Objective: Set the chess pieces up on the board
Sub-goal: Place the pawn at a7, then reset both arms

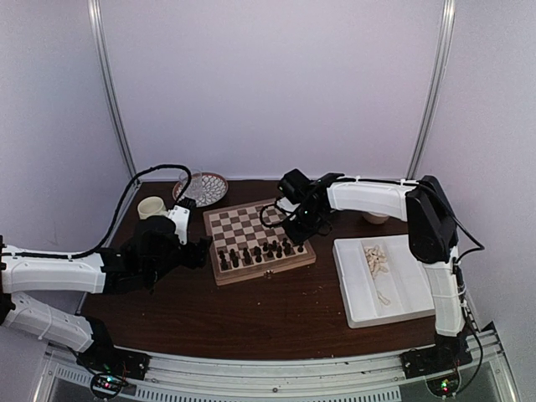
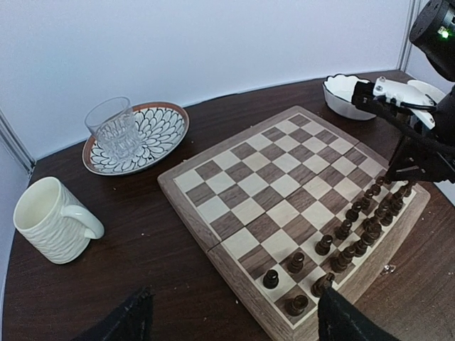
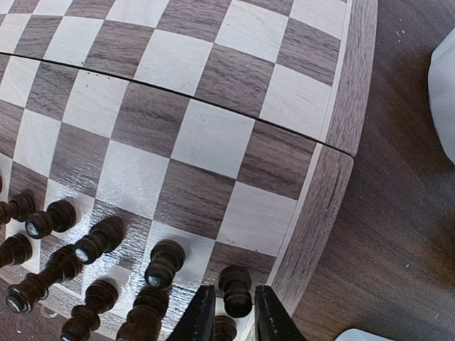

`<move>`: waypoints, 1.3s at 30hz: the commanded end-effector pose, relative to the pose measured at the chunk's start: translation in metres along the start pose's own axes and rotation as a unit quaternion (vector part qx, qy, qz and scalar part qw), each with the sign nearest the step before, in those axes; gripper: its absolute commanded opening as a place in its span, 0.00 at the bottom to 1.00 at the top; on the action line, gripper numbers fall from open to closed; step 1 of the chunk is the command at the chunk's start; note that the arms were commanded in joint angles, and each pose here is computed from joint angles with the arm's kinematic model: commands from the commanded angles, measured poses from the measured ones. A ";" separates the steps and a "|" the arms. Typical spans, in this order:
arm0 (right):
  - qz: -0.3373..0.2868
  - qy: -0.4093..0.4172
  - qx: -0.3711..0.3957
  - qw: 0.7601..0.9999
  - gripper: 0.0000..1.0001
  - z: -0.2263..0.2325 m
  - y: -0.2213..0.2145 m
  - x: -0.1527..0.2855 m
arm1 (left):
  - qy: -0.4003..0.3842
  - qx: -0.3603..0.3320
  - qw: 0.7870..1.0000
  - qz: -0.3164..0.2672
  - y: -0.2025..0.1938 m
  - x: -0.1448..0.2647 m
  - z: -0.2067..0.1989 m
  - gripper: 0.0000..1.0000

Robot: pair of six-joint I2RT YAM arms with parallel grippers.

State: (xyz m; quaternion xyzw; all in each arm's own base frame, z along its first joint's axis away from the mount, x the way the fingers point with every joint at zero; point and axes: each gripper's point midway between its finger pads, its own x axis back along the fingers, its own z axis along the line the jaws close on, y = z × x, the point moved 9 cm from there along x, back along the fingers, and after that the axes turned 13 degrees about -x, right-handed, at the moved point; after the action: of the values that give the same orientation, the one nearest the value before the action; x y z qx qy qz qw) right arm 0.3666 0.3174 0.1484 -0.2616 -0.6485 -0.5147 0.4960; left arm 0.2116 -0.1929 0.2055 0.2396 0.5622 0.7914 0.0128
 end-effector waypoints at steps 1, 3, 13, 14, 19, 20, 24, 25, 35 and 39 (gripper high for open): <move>-0.023 0.002 -0.006 1.000 0.23 -0.001 0.011 0.009 | -0.002 0.014 1.000 -0.015 0.007 -0.001 0.001 0.80; -0.031 0.002 -0.006 0.999 0.24 -0.001 0.014 0.014 | -0.001 0.014 1.000 -0.015 0.007 0.000 0.001 0.80; -0.200 0.035 -0.015 0.979 0.33 -0.011 0.038 0.129 | 0.015 0.003 1.000 -0.019 0.008 0.002 0.006 0.80; -0.226 0.037 -0.015 0.973 0.33 -0.015 0.035 0.143 | 0.017 0.002 1.000 -0.020 0.008 0.002 0.006 0.80; -0.344 0.043 -0.030 0.938 0.49 -0.037 0.000 0.191 | 0.018 -0.007 1.000 -0.024 0.008 0.004 0.007 0.80; -0.362 0.043 -0.034 0.931 0.53 -0.042 -0.009 0.198 | 0.019 -0.011 0.999 -0.024 0.008 0.005 0.008 0.81; -0.386 0.035 -0.047 0.921 0.62 -0.059 -0.046 0.206 | 0.013 -0.033 0.999 -0.037 0.007 0.012 0.010 0.97; -0.388 0.030 -0.052 0.920 0.64 -0.063 -0.054 0.207 | 0.005 -0.040 0.998 -0.044 0.008 0.014 0.010 0.98; -0.524 -0.121 -0.109 0.836 1.00 -0.118 -0.146 0.179 | 0.062 -0.079 0.993 -0.055 0.002 0.027 0.026 0.98; -0.518 -0.163 -0.060 0.837 0.95 -0.129 -0.163 0.166 | 0.107 -0.082 0.989 -0.054 -0.006 0.026 0.040 0.98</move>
State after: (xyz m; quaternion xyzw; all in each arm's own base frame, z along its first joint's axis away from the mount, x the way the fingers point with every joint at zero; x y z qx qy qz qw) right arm 0.2122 0.1299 0.2107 -0.0195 -0.7144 -0.6886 0.1227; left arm 0.1969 -0.1638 0.2145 0.1797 0.5085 0.8412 0.0383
